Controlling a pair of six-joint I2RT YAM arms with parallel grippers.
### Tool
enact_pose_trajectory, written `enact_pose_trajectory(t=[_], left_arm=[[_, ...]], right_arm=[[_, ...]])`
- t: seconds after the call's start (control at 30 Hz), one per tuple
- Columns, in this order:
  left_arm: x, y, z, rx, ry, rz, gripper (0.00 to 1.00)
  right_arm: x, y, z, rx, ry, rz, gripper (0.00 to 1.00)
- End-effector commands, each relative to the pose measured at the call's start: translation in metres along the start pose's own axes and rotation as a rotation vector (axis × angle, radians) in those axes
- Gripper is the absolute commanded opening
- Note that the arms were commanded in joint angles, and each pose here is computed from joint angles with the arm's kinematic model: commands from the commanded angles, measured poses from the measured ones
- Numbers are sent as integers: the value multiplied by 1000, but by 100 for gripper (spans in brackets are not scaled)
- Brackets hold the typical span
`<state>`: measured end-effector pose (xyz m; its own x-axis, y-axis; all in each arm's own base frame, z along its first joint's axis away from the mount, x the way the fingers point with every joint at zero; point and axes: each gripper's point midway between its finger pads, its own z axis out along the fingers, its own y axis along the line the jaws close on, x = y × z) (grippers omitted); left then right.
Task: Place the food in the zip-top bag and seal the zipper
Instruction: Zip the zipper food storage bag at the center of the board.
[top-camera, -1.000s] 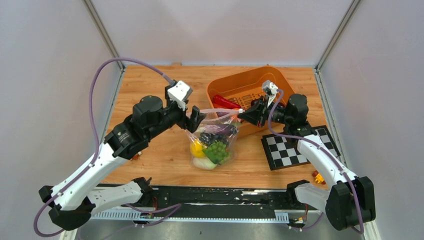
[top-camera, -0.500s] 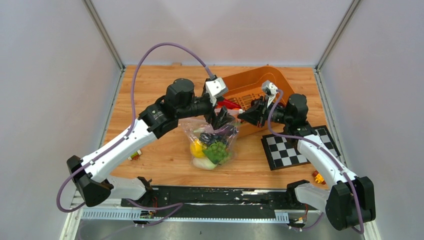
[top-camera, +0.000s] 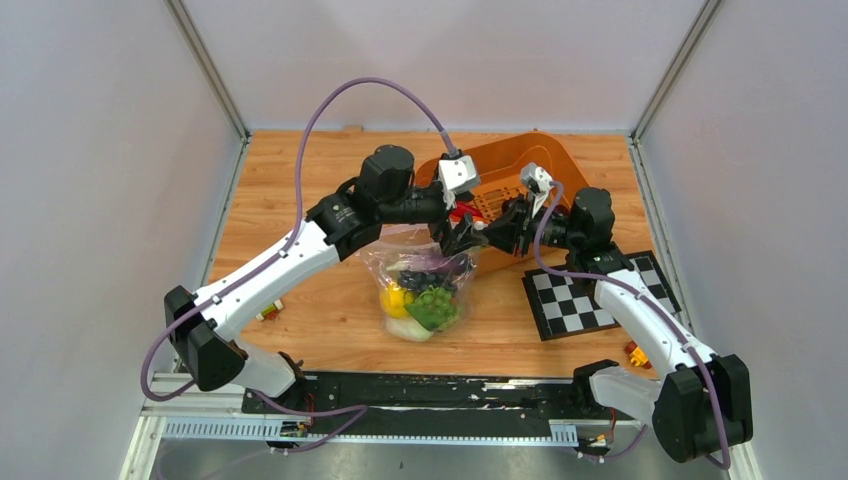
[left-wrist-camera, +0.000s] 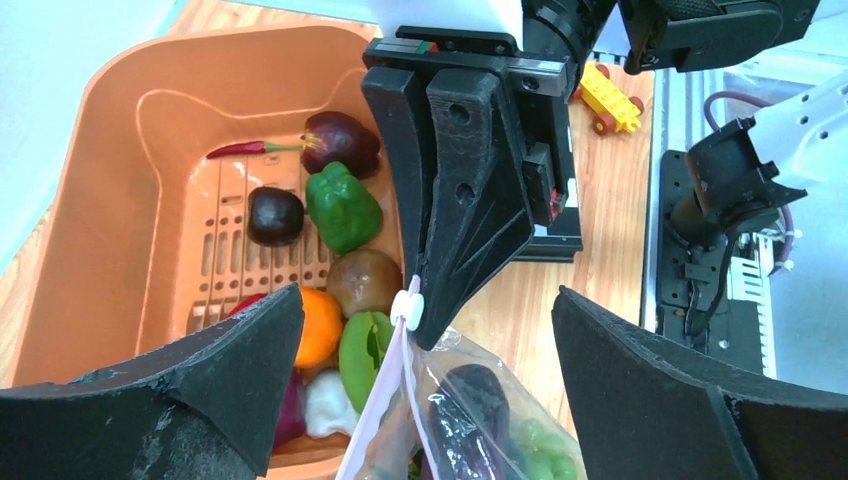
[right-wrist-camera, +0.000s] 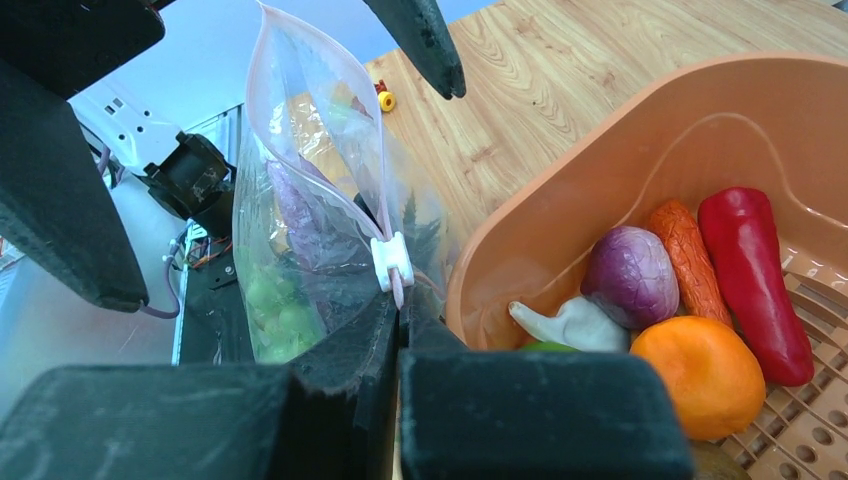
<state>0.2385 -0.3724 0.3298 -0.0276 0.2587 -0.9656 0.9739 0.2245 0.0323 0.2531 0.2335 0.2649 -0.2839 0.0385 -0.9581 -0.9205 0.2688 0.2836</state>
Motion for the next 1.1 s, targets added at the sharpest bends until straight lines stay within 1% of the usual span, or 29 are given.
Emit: enact_pose_trajectory(t=[0.0, 0.13, 0.3, 0.4, 0.6, 0.67, 0.7, 0.8, 0.9, 1.07], left_arm=[[-24, -5, -3, 56, -44, 66, 99], [-15, -6, 3, 97, -3, 37, 95], [-11, -8, 12, 139, 18, 11, 80], [-6, -9, 10, 147, 42, 15, 72], [15, 5, 8, 77, 141, 28, 61], [15, 5, 8, 82, 150, 22, 53], [13, 5, 9, 84, 149, 18, 51], [11, 4, 9, 85, 135, 21, 49], [14, 8, 9, 71, 151, 26, 45], [19, 8, 11, 73, 170, 23, 45]], right_arm=[[-20, 11, 1, -37, -22, -78, 0], [-19, 13, 1, -39, -14, -83, 0], [-20, 13, 0, -32, -11, -88, 0], [-20, 14, 0, -28, -12, -92, 0], [-21, 15, 0, -34, -11, -94, 0], [-21, 15, -1, -33, -11, -95, 0], [-20, 16, -1, -34, -10, -95, 0], [-20, 16, -1, -34, -7, -98, 0], [-21, 17, -1, -37, -6, -102, 0], [-21, 17, -1, -38, -6, -105, 0]])
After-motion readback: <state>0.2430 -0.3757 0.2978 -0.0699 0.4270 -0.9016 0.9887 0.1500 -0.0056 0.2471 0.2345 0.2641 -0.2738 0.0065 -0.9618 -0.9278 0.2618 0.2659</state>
